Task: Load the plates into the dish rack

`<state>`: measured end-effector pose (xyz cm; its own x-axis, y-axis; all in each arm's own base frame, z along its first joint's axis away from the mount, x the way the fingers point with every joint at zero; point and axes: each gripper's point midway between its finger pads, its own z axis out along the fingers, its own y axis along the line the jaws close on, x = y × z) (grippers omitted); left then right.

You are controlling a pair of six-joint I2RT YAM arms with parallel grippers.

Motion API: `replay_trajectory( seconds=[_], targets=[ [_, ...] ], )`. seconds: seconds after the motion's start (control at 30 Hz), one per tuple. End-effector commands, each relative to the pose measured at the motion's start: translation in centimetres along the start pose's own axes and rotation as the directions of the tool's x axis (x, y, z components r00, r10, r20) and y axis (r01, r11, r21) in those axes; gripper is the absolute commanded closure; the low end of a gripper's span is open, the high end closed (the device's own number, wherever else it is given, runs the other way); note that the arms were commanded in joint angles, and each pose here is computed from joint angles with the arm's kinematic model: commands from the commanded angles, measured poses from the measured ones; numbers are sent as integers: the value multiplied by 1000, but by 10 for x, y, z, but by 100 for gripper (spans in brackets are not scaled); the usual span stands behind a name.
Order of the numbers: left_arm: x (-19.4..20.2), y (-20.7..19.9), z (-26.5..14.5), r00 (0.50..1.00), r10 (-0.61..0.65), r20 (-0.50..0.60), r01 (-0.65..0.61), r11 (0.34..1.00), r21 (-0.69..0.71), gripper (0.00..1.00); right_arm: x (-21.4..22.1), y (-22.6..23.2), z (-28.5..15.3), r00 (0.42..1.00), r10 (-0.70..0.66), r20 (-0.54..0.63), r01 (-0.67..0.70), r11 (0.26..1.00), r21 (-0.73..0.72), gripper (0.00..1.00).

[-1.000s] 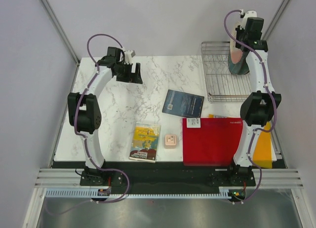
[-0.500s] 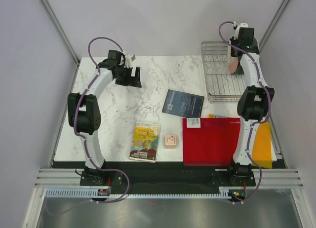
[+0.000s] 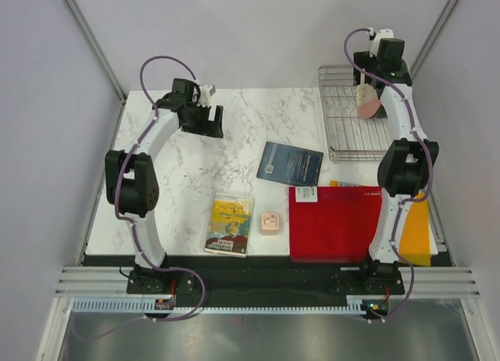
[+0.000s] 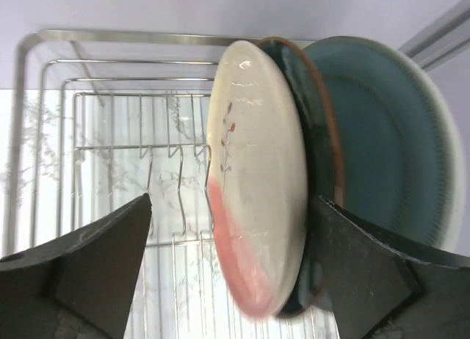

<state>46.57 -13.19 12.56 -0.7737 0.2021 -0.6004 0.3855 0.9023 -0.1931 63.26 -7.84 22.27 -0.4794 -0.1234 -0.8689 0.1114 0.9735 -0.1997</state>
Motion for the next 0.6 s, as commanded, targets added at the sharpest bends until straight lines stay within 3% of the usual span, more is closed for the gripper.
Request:
replay_trajectory(
  seconds=[0.0, 0.17, 0.3, 0.43, 0.57],
  targets=[
    [-38, 4, -26, 989, 89, 118, -81, 994, -73, 0, -112, -39, -108, 952, 1, 305, -16, 999, 45, 2],
    [-54, 3, -31, 983, 103, 153, -93, 993, -73, 0, -108, -38, -147, 950, 57, 306, -76, 996, 52, 2],
    [-61, 1, -36, 979, 106, 172, -95, 993, -71, 0, -76, -42, -155, 981, 73, 179, -107, 976, 188, 2],
    [-67, -1, -44, 974, 121, 191, -106, 991, -86, 0, -41, -11, -166, 992, 115, 57, -122, 981, 149, 2],
    [-71, -5, -55, 967, 143, 209, -123, 987, -107, 0, -37, 28, -195, 994, 76, 81, -82, 994, 73, 2]
  ],
)
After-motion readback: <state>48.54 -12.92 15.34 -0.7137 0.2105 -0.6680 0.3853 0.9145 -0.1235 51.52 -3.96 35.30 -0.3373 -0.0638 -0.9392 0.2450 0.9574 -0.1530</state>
